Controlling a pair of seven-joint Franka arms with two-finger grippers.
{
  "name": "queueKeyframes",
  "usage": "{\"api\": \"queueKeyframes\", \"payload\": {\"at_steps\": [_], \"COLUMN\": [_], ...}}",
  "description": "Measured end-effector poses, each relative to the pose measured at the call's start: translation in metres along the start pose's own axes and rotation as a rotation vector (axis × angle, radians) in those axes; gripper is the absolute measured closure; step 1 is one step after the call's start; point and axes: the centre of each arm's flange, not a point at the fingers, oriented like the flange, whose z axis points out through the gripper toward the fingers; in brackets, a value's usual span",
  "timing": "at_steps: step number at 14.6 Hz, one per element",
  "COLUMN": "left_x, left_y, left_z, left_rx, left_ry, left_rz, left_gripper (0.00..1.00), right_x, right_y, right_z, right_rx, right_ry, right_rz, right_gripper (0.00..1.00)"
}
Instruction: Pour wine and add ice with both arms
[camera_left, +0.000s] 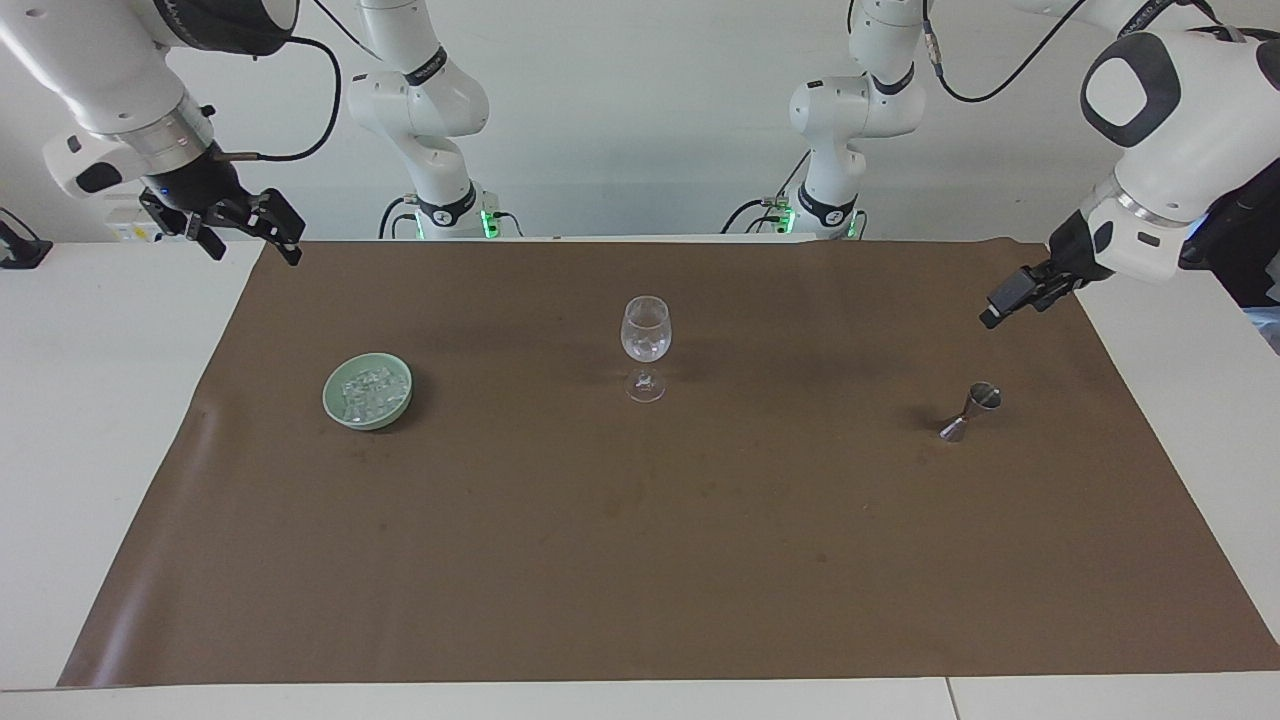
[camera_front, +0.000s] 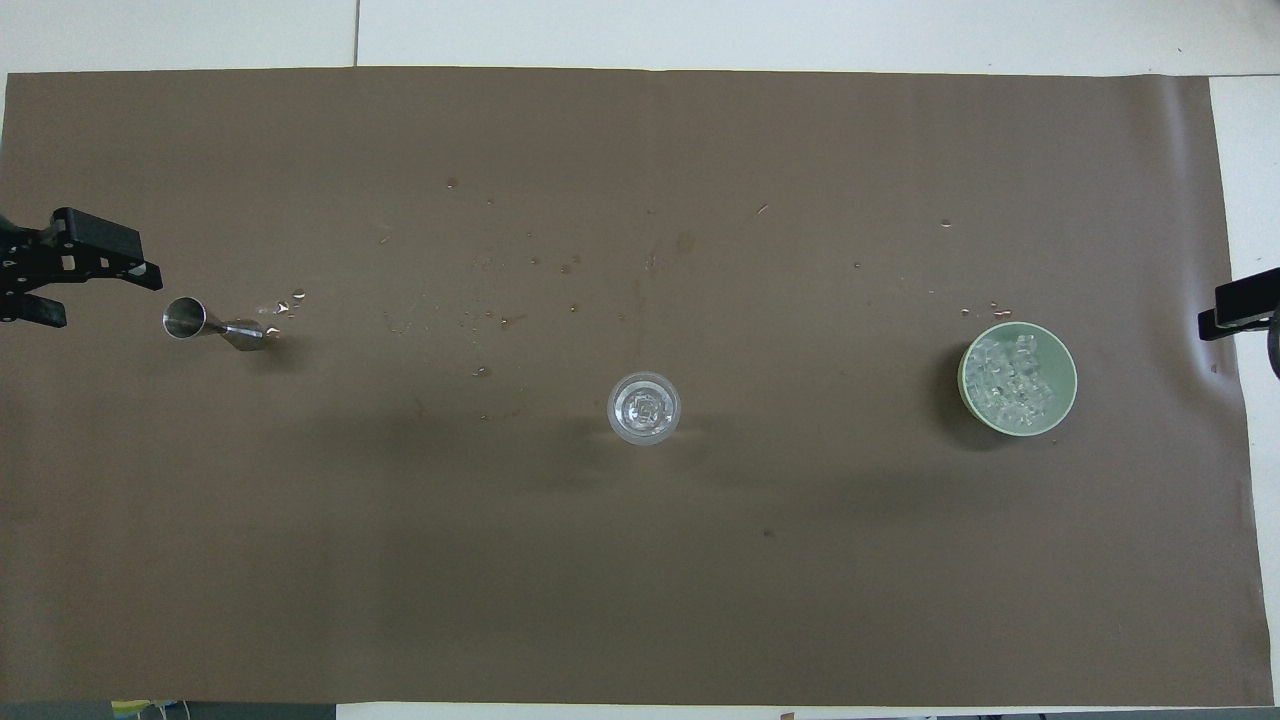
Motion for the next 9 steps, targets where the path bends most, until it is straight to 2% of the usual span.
{"api": "queueKeyframes", "payload": {"at_steps": [3,9], "left_x": [-0.014,-0.038], "left_y": [0.024,0.025], "left_z": [-0.008,-0.024], "left_rx": [0.049,0.054], "left_ry": [0.017,0.014], "left_rz": [0.137,0.2], "left_gripper": [0.0,0.0], "right_x": [0.0,0.0], "right_y": [0.0,0.0], "right_z": [0.0,0.0], "right_rx": [0.0,0.0], "right_ry": [0.001,0.002], "right_rz": [0.0,0.0], "right_gripper": [0.0,0.0]}}
